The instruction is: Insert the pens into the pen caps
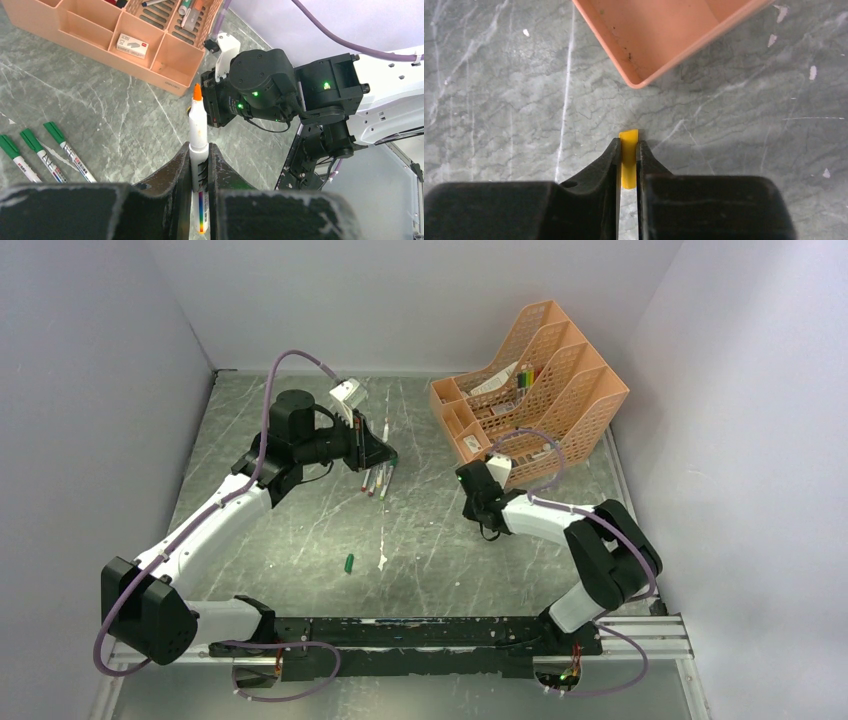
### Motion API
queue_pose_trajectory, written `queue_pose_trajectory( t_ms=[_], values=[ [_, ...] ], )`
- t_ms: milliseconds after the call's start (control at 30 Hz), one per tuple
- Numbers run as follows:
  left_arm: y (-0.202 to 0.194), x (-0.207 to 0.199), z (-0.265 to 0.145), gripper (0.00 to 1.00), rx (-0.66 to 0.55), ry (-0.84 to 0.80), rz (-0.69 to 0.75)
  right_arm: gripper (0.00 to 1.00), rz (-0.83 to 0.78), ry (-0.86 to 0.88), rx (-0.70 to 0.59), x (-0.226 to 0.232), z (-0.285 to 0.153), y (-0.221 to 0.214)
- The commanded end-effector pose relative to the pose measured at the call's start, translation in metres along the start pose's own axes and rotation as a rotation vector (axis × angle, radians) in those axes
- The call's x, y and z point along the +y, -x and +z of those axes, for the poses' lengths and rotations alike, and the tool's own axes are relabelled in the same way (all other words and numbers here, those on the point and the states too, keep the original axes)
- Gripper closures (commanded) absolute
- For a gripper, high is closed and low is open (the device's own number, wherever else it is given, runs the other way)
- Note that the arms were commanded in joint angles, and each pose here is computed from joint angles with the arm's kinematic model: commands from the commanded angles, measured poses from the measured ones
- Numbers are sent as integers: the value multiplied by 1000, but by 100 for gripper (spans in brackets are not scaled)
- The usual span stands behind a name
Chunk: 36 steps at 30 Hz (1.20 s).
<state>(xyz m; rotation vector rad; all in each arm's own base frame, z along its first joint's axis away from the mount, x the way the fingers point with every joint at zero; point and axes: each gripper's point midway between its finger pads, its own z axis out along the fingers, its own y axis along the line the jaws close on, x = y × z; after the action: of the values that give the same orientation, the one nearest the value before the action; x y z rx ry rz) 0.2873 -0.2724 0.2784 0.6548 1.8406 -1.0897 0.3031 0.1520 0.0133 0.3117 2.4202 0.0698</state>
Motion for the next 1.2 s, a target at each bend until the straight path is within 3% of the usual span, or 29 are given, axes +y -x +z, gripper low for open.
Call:
queue_pose_trajectory(
  t_ms=[0,233,433,733,1167],
  values=[
    [8,-1,-6,93,-17,17,21,99,-27,-27,38,-4,4,-13],
    [3,-8,-2,93,-13,-44,-10,100,14,192,-103,29,-33,27],
    [-6,-30,9,93,-19,-206,-115,100,85,585,-424,68,-128,101],
    [-17,-74,33,93,-13,-384,-235,100,189,890,-660,89,-226,163],
    [-26,-119,38,93,29,-577,-279,100,177,1090,-760,105,-278,182]
  ],
)
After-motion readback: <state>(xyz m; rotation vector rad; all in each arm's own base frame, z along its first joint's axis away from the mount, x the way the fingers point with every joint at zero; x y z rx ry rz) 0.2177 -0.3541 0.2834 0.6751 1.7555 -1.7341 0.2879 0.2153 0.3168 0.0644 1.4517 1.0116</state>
